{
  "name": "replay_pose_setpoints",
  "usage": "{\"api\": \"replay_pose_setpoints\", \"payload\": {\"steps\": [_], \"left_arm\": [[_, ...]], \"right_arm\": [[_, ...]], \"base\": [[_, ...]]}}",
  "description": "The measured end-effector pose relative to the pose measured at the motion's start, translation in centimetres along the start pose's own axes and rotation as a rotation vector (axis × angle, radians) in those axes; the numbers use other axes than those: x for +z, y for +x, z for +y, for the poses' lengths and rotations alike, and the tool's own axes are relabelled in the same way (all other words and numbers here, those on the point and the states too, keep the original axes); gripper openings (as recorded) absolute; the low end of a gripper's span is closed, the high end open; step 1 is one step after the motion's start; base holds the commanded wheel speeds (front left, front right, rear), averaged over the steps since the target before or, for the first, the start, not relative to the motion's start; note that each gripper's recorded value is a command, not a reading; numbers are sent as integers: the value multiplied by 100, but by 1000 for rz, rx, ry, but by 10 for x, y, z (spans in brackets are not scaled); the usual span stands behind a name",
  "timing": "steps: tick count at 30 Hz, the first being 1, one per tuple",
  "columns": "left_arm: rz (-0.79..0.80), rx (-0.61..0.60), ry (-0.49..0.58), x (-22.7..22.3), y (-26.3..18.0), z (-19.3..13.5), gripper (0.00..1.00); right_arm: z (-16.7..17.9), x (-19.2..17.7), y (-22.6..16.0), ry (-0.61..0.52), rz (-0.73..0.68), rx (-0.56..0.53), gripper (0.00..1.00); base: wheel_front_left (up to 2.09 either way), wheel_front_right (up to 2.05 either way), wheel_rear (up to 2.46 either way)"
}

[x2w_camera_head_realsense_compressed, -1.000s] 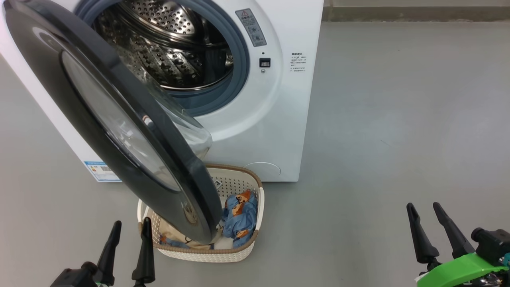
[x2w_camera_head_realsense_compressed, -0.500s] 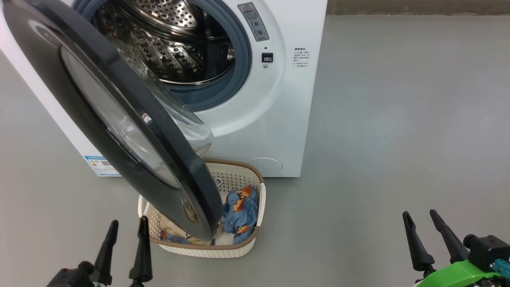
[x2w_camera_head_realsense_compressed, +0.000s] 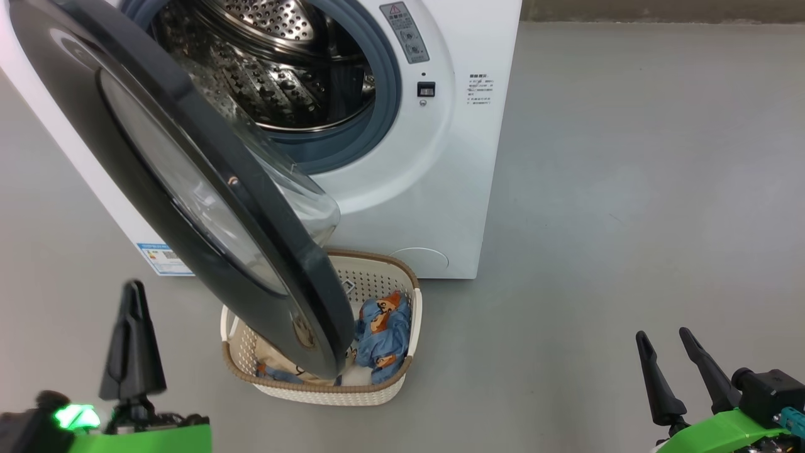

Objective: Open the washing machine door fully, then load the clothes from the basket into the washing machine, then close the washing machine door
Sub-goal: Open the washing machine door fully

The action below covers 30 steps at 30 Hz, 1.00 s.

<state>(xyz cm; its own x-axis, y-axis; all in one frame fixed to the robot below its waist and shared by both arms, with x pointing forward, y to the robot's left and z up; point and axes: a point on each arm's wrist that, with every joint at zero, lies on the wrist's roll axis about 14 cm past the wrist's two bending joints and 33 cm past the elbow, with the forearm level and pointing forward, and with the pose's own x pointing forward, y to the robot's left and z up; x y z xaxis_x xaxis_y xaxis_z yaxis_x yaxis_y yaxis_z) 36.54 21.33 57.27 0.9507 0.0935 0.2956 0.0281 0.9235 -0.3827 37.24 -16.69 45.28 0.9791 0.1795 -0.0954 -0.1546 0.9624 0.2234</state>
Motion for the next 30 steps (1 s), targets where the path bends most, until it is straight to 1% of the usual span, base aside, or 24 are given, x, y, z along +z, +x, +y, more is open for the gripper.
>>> {"api": "replay_pose_setpoints", "payload": {"steps": [3,7,11,16,23,30], "left_arm": [[-93,-64,-1,29,6,-21,0],[-167,-201,14,51,6,-66,0],[-173,-329,-30,52,-1,-113,0],[-129,-437,-109,39,-8,-154,0],[2,-504,-174,1,-11,-181,0],[118,-475,-199,-34,-8,-178,0]], "right_arm": [[0,2,-1,-2,-6,1,100],[1,3,-1,-18,-8,5,100],[1,2,-1,-33,-6,6,100],[0,4,-3,-28,-13,-3,100],[-1,4,-6,-23,-17,-14,100],[-2,4,-8,-17,-19,-22,100]], "base": [[0,0,0],[0,0,0],[0,0,0],[0,0,0],[0,0,0],[0,0,0]]}}
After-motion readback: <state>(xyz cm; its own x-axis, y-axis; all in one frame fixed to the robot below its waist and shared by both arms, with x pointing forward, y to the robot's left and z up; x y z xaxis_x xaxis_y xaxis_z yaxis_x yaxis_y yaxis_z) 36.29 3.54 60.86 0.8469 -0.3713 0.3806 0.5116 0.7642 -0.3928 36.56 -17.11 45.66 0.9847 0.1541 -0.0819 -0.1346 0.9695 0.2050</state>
